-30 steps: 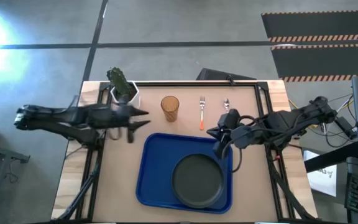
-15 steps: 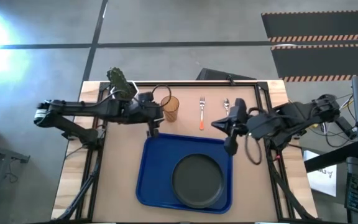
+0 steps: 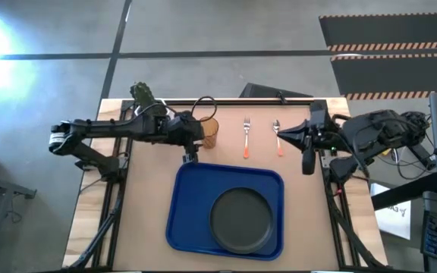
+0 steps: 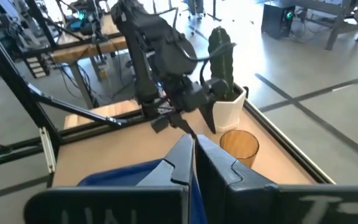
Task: Pick and place plate/cup/fork/spoon on tray
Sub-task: Put the brown cup on the blue serving tray to the left side of the black plate
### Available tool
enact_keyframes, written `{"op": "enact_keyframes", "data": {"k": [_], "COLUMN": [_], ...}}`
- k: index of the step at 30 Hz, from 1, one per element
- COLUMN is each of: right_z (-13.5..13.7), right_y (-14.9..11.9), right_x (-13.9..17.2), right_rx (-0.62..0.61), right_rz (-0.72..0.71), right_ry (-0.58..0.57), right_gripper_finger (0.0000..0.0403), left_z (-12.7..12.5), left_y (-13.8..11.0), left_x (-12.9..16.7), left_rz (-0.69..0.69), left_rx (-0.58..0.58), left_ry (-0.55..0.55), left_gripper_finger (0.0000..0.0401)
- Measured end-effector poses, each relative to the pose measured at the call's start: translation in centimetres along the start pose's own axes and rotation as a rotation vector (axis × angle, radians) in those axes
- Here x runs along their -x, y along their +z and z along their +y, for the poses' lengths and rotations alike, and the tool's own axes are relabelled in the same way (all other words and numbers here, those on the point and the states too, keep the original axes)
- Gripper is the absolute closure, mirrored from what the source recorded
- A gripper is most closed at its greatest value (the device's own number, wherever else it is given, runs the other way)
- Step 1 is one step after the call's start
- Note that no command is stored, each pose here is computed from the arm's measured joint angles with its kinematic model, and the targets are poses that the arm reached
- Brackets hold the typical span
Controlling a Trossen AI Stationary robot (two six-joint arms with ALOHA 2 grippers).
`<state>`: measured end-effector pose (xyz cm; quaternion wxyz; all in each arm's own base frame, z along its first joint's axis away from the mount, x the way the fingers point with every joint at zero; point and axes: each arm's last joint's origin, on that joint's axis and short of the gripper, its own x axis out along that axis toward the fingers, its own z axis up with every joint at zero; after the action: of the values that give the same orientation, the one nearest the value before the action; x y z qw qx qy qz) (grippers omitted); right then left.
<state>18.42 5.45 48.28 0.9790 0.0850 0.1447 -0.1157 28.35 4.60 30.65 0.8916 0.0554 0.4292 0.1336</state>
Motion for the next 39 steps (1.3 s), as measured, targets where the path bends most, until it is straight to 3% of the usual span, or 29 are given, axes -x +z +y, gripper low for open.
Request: {"op": "enact_keyframes", "data": {"k": [11, 17, 28, 31, 36, 39], "right_z": [0.3, 0.8, 1.1, 1.1, 1.1, 1.1], "right_y": [-0.1, -0.3, -0.4, -0.4, -0.4, -0.4], "right_x": [-0.4, -1.3, -1.9, -1.9, -1.9, -1.9], "right_rx": [0.002, 0.010, 0.011, 0.010, 0.010, 0.010], "right_rz": [0.011, 0.025, 0.026, 0.024, 0.024, 0.024], "right_ry": [0.004, -0.001, -0.001, -0.001, -0.002, -0.002], "right_gripper_finger": [0.0394, 0.0394, 0.0394, 0.0394, 0.0394, 0.0394], "left_z": [1.5, 2.8, 3.2, 3.2, 3.3, 3.6], "left_y": [-0.3, -0.7, -1.2, -1.3, -0.7, 0.2], "left_x": [-2.7, -3.6, -5.8, -6.1, -5.8, -4.7], "left_rz": [0.074, 0.109, 0.162, 0.169, 0.140, 0.093], "left_rx": [-0.057, -0.031, -0.059, -0.062, -0.051, -0.052], "left_ry": [0.015, 0.038, -0.029, -0.031, -0.014, 0.012], "left_gripper_finger": [0.0230, 0.0230, 0.0236, 0.0268, 0.0384, 0.0396]}}
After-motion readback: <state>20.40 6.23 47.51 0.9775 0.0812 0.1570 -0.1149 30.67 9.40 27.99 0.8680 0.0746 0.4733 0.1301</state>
